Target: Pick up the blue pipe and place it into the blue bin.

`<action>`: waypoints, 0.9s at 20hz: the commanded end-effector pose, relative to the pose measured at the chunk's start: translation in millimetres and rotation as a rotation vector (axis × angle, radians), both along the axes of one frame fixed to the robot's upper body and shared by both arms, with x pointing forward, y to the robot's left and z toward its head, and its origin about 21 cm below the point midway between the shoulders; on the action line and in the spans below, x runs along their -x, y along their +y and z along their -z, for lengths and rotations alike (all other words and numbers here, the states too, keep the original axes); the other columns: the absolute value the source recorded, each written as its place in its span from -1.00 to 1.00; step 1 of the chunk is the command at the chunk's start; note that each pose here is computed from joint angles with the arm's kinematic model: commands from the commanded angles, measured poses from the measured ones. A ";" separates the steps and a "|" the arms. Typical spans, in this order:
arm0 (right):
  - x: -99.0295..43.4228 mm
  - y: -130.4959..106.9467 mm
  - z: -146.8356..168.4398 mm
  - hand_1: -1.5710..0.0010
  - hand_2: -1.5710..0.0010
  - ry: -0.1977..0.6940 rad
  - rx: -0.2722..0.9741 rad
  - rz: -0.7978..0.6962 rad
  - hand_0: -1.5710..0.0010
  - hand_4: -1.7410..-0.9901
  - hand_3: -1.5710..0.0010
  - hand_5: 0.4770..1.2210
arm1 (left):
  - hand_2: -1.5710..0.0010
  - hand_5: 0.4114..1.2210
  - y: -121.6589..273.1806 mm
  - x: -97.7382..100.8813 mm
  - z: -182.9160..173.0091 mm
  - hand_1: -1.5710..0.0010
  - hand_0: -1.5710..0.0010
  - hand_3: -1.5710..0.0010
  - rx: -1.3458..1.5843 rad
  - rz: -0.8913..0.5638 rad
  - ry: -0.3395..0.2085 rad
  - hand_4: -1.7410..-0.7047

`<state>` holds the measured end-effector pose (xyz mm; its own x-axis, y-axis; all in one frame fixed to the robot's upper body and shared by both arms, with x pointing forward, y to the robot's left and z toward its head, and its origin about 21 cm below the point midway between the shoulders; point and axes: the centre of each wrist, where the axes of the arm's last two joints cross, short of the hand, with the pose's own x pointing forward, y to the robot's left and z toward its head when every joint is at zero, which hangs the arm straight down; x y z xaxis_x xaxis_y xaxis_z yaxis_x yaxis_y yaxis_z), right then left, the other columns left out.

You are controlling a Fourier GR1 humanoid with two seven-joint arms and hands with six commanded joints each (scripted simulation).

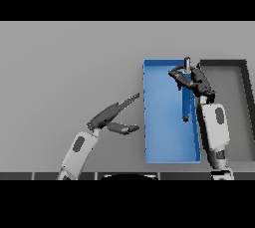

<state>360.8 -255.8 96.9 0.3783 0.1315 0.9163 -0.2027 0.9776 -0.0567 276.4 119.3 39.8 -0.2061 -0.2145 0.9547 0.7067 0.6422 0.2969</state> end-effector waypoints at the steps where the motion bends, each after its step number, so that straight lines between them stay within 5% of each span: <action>1: -0.6 0.6 4.6 -1.00 -1.00 0.028 0.003 0.009 -1.00 -0.73 0.18 1.00 | 1.00 -0.82 -1.3 -1.8 -0.7 1.00 1.00 1.00 -0.004 0.000 -0.002 0.58; 3: -1.4 4.7 6.4 -1.00 -1.00 0.053 -0.010 0.022 -1.00 -0.83 0.48 0.86 | 1.00 -0.81 2.3 -1.3 0.0 1.00 1.00 1.00 0.003 0.000 -0.013 0.59; 4: -2.2 4.3 7.3 -1.00 -0.93 0.067 -0.009 0.040 -1.00 -0.69 0.42 0.84 | 1.00 -0.80 4.0 -0.8 -1.0 1.00 1.00 1.00 0.007 0.002 -0.009 0.58; 7: -3.4 -1.5 9.3 -0.04 -0.01 0.135 -0.011 0.101 -0.10 -0.10 0.70 0.77 | 1.00 -0.80 4.3 1.8 0.9 1.00 1.00 1.00 0.010 0.000 -0.005 0.58; 10: -2.9 3.6 3.9 0.47 0.49 0.160 0.130 0.002 0.43 0.16 0.85 0.59 | 1.00 -0.80 1.6 0.2 -1.0 1.00 1.00 1.00 0.014 0.000 0.004 0.57; 12: 1.7 9.5 2.0 0.66 0.67 0.154 0.284 -0.098 0.64 0.31 0.90 0.30 | 1.00 -0.80 -0.3 -1.5 0.0 1.00 1.00 1.00 0.004 -0.008 0.002 0.57; 18: 3.6 11.4 -2.8 0.91 0.91 0.198 0.411 -0.204 0.91 0.54 0.97 -0.21 | 1.00 -0.79 1.5 0.3 -2.7 1.00 1.00 1.00 0.014 0.002 0.004 0.57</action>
